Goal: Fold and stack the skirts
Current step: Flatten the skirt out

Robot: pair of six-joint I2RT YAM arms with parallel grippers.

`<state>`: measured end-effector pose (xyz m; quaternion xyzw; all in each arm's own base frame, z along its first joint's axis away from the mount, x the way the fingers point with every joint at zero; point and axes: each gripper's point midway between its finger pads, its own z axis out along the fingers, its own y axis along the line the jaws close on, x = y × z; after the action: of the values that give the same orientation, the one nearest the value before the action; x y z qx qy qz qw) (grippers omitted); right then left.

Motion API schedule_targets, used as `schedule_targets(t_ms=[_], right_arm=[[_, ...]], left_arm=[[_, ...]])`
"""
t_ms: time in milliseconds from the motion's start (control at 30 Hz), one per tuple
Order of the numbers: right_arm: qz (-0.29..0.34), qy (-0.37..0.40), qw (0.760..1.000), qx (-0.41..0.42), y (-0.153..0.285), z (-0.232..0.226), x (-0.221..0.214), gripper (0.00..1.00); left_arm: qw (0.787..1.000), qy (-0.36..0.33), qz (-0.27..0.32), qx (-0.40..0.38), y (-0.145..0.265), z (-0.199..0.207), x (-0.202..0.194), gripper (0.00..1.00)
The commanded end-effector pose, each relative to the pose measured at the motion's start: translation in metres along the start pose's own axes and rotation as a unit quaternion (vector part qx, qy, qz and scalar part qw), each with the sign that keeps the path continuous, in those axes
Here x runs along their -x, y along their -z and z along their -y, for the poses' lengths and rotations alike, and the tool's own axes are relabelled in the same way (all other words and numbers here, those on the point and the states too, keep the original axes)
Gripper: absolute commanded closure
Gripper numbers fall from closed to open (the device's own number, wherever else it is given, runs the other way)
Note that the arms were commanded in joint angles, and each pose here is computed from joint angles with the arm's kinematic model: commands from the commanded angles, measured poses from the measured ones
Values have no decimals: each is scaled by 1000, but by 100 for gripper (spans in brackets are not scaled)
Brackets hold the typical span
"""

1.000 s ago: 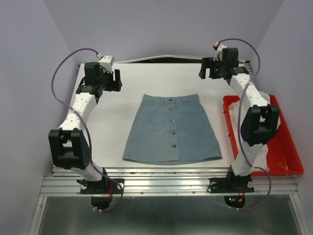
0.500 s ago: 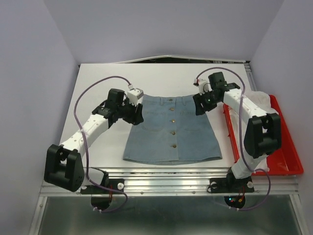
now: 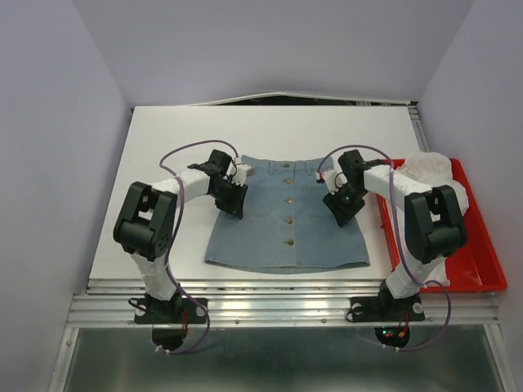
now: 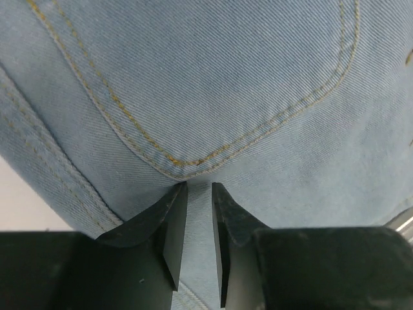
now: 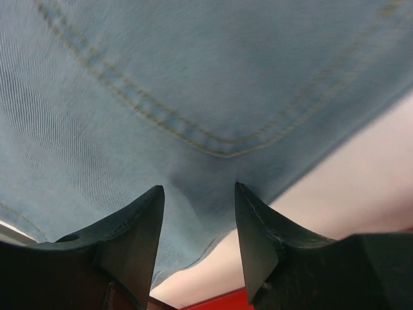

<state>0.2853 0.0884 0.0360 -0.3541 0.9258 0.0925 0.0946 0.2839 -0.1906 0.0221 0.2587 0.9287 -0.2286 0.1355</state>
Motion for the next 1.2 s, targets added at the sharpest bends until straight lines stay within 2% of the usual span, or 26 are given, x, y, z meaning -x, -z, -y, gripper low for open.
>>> schedule_targets(t_ms=[0,167,333,367,433,467,533,600,667,733,800,867,933,967,1033,1067,1167], right_arm=[[-58,64,996,18,-16,-30,-22,47],[-111,109,986,65,-32,-83,-41,48],[-112,127,978,121,-43,-148,-17,45],[-89,144,974,151,-40,-174,3,44],[-66,129,971,189,-36,-202,26,39],[-55,114,962,241,-30,-221,38,38],[-4,111,959,260,-9,-235,82,36],[58,101,957,265,22,-224,119,33],[109,86,956,259,52,-208,140,31],[154,47,962,221,69,-165,159,30],[179,37,973,139,66,-122,169,32],[172,34,983,54,52,-76,168,36],[161,47,986,13,39,-58,167,38],[154,42,987,-21,29,-40,165,40],[132,48,989,-42,5,-28,158,42],[120,45,990,-62,-7,-15,151,45],[76,44,993,-80,-37,-2,125,48]], left_arm=[[998,-9,3,67,-2,-34,21,66],[992,22,24,119,-2,-95,68,67],[988,21,43,150,-3,-143,127,66],[988,15,49,149,-3,-146,138,65],[989,4,57,138,-3,-145,156,58],[988,-9,80,135,0,-146,182,55],[985,-17,107,131,18,-146,216,48],[986,-35,129,102,35,-133,233,43],[981,-50,152,108,63,-124,241,38],[979,-65,159,113,78,-117,236,36],[978,-73,160,112,91,-105,218,36],[981,-74,153,94,92,-89,190,36],[982,-73,150,84,91,-82,172,37],[985,-66,137,78,88,-75,149,37],[985,-70,141,72,94,-66,136,37],[988,-61,123,68,85,-65,116,37],[990,-64,111,66,84,-61,92,37]])
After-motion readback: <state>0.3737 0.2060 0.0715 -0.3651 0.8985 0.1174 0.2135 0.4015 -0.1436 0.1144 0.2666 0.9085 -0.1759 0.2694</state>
